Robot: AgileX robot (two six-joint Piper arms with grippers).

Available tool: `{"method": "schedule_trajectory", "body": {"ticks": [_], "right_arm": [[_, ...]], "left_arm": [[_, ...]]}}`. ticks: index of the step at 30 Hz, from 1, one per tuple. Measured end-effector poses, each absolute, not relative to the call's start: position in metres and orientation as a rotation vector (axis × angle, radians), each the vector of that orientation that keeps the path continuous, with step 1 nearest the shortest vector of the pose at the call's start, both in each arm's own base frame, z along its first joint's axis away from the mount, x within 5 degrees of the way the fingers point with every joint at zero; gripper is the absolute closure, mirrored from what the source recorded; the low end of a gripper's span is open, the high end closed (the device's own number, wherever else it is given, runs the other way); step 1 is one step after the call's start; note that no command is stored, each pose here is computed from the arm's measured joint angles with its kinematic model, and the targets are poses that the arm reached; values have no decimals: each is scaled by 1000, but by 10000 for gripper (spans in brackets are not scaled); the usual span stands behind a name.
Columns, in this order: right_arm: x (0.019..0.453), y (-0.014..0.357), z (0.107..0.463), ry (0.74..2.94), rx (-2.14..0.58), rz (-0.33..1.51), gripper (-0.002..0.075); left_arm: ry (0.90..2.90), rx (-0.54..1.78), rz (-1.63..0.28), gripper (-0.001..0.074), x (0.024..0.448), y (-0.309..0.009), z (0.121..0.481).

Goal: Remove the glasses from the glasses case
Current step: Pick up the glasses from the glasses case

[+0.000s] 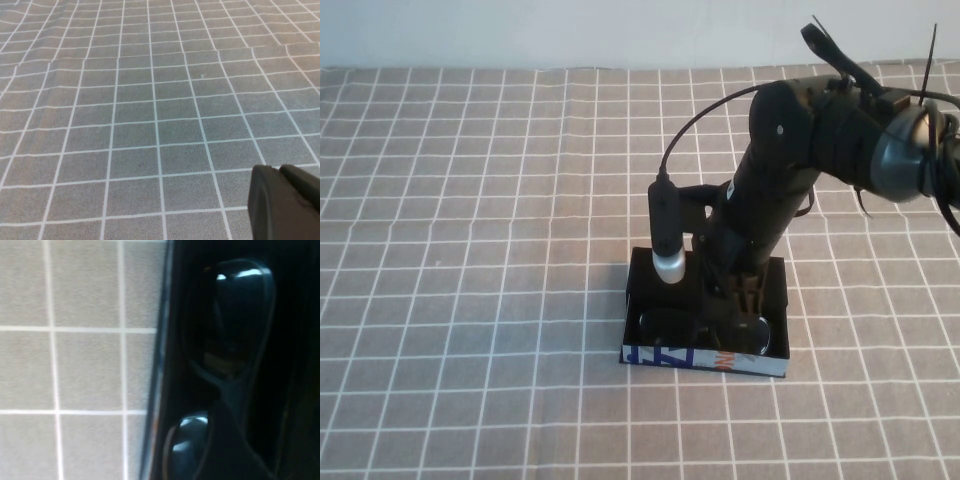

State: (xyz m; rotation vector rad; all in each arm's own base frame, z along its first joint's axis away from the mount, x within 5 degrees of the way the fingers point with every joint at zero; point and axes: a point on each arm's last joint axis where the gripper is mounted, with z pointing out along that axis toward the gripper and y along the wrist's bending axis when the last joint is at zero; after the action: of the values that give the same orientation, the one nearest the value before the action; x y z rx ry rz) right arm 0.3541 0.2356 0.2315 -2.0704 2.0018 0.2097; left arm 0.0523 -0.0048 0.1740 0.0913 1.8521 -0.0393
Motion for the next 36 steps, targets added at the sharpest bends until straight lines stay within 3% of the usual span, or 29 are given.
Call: {"method": "schedule_trajectory", "body": {"ticks": [8, 22, 25, 29, 36], "right_arm": [[351, 236, 231, 2043, -2079, 233, 405], [359, 242, 199, 2090, -2082, 270, 410], [362, 243, 195, 2087, -2068, 261, 480], [363, 245, 198, 2151, -1987, 277, 668], [360, 242, 248, 2260, -1781, 302, 687]], "left_arm": [[1852, 91, -39, 740, 52, -5, 174], [1852, 91, -39, 740, 52, -5, 174], [1852, 91, -39, 740, 52, -5, 174], [1852, 91, -39, 740, 52, -5, 174], [1852, 91, -39, 740, 52, -5, 174]]}}
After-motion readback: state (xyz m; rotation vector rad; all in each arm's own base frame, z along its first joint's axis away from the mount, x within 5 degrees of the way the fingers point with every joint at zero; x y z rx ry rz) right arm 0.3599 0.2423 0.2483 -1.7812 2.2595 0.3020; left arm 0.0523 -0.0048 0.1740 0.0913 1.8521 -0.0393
